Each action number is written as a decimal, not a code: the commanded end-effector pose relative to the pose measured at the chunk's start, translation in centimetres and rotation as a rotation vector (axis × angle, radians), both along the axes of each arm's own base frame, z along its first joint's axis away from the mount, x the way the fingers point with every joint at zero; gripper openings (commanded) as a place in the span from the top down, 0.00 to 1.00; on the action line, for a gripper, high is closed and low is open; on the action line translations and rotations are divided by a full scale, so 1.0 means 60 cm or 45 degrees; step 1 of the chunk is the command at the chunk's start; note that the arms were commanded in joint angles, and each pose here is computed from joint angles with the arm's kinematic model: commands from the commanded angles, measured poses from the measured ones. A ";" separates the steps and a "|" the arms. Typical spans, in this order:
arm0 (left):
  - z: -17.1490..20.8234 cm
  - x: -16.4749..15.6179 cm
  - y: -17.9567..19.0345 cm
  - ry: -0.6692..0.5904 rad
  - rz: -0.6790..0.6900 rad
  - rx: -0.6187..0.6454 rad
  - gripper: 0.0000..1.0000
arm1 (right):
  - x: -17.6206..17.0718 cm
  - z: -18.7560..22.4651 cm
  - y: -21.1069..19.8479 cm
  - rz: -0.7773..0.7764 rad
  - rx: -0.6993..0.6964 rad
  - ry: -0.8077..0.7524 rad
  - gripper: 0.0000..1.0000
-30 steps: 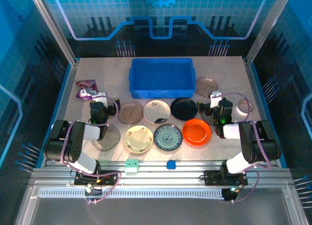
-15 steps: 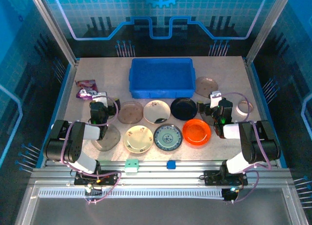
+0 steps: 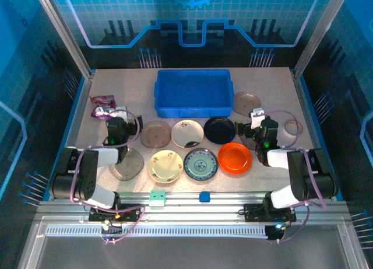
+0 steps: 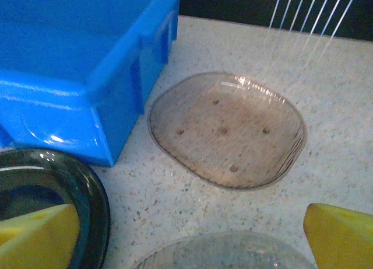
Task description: Place the plates into the plastic bin on the countertop
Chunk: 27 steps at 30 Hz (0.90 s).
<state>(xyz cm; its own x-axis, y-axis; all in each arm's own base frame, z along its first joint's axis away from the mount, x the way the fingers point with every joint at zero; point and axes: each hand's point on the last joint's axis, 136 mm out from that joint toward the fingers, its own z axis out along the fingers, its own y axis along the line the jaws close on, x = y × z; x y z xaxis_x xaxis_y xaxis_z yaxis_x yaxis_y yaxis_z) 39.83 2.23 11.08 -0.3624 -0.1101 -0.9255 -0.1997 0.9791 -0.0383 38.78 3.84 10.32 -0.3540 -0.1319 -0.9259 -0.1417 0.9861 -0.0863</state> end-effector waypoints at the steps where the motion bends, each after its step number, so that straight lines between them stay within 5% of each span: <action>1: 0.066 0.002 0.024 -0.029 0.143 -0.031 0.01 | 0.016 0.078 0.005 -0.112 -0.136 -0.069 0.00; 5: 0.103 -0.002 0.037 0.061 0.277 -0.250 0.01 | 0.025 0.153 0.017 -0.208 -0.011 0.009 0.00; 12: 0.103 -0.013 0.033 0.369 0.307 -0.405 0.01 | 0.001 0.246 0.128 -0.024 0.087 0.156 0.00; 20: 0.051 -0.047 0.077 0.530 0.375 -0.615 0.11 | -0.034 0.179 0.233 0.208 0.275 0.441 0.02; 27: -0.025 -0.071 0.102 0.599 0.469 -0.721 0.25 | -0.037 0.138 0.278 0.306 0.322 0.570 0.13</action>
<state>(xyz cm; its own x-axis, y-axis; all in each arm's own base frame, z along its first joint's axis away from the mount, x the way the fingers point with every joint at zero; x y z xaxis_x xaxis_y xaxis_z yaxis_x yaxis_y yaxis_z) 36.29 8.78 11.96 -0.5330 -0.6587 -0.5310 -0.5948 0.7381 -0.3184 37.29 19.08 19.20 -0.6624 -0.0530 -0.7473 -0.3099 0.9275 0.2089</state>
